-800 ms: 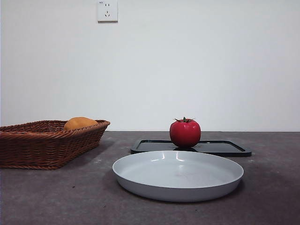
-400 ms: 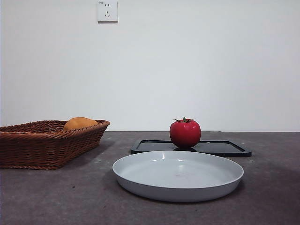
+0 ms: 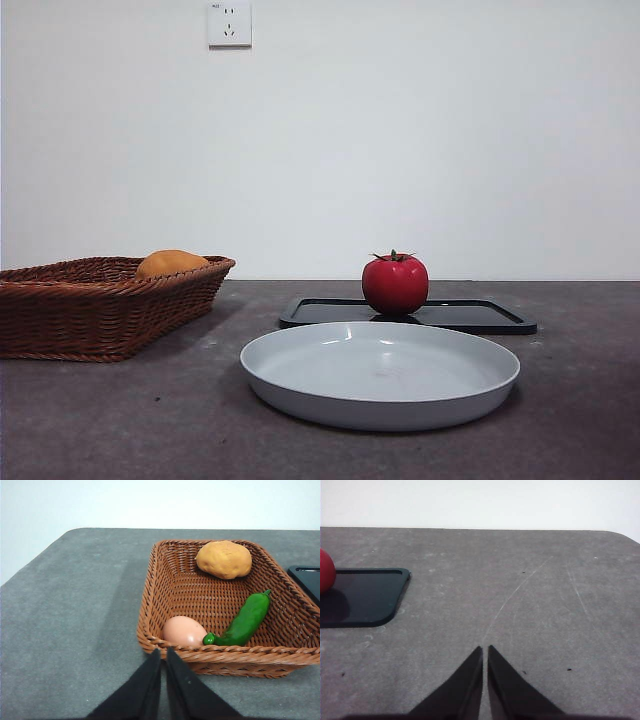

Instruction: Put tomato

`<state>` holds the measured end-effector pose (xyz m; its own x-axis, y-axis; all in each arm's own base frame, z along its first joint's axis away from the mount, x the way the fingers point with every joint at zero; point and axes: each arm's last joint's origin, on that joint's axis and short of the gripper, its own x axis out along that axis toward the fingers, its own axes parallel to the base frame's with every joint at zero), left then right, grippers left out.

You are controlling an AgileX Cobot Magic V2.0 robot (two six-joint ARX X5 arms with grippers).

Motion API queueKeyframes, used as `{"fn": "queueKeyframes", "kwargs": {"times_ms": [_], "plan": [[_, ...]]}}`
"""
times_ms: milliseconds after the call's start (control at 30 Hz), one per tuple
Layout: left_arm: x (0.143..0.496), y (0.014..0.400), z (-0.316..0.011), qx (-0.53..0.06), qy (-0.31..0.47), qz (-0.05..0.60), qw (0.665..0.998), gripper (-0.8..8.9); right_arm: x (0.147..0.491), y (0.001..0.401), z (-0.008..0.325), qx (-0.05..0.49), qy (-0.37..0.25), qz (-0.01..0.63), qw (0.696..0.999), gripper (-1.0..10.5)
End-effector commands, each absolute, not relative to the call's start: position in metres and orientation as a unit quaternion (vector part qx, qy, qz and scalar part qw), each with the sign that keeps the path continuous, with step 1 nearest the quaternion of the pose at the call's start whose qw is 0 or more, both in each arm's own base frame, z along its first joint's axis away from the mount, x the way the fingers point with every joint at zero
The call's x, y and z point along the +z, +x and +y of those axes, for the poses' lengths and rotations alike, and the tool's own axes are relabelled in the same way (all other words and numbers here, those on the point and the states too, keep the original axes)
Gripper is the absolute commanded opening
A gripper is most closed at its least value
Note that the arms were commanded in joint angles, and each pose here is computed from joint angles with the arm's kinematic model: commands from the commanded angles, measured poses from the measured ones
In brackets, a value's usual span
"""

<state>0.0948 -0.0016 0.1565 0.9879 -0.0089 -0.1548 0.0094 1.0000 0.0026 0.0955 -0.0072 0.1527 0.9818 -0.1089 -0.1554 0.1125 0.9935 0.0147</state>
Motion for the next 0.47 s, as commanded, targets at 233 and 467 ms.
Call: {"fn": "queueKeyframes", "kwargs": {"times_ms": [233,467], "plan": [[0.1493,0.0956,-0.0017,-0.008,0.001,0.089,0.996,0.19,0.1503,0.0957,-0.0075,-0.057,0.008,0.082,0.995,0.1],[0.1493,0.0956,-0.0017,-0.008,0.001,0.089,0.996,0.19,0.1519,0.0958,-0.0076,-0.058,0.008,0.074,0.996,0.1]]}}
